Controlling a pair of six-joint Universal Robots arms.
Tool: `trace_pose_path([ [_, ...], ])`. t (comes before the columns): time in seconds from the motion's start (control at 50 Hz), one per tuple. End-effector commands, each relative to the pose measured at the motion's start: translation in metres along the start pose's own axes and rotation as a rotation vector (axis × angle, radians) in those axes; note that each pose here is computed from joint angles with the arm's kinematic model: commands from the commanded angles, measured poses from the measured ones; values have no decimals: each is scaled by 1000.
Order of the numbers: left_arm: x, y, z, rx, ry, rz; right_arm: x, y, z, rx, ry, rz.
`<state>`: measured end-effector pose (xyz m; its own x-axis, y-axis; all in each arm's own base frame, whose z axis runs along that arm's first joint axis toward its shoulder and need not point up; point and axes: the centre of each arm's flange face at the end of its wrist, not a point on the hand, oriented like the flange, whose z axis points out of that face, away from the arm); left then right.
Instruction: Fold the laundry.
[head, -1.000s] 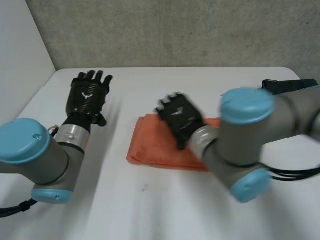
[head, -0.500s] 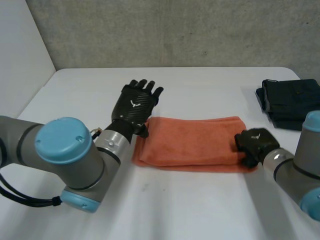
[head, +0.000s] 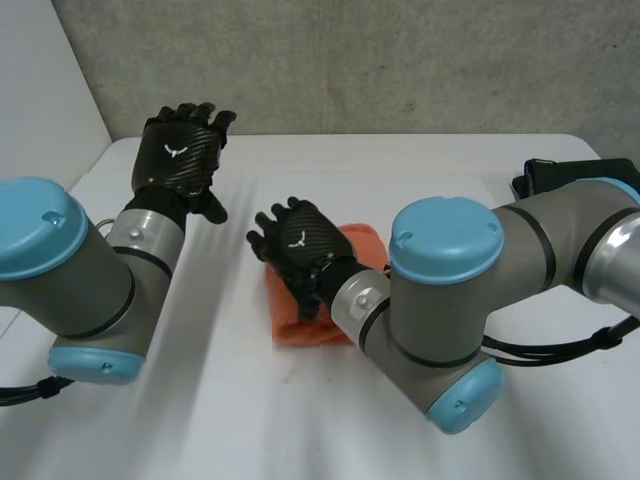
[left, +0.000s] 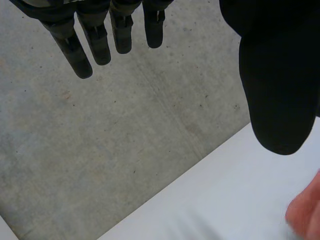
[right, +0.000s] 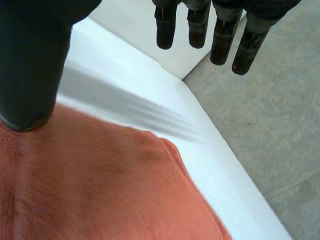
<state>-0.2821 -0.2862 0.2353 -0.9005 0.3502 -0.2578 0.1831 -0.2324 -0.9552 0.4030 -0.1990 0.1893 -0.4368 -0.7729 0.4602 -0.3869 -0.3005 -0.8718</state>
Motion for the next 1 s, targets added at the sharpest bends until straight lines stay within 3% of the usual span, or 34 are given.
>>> trace_pose_path([
  [0.02, 39, 1, 4, -38, 160, -91, 100, 27, -13, -84, 278, 403],
  [0.12, 74, 32, 3, -191, 297, -152, 93, 51, -9, -183, 211, 479],
  [0.3, 85, 82, -8, -451, 315, -121, 73, 98, 9, -346, 141, 514],
  [0.5, 86, 92, -23, -556, 334, 102, 76, 101, 4, -426, 162, 398],
  [0.66, 74, 17, -14, -351, 294, 54, 101, 50, -20, -250, 268, 357],
  [0.78, 54, -49, -13, -171, 294, -45, 93, 41, -38, -177, 291, 333],
  [0.86, 37, -78, -16, -106, 354, -113, 78, 43, -49, -176, 274, 332],
  [1.0, 20, -98, -24, -146, 438, -204, 30, 47, -54, -168, 177, 318],
])
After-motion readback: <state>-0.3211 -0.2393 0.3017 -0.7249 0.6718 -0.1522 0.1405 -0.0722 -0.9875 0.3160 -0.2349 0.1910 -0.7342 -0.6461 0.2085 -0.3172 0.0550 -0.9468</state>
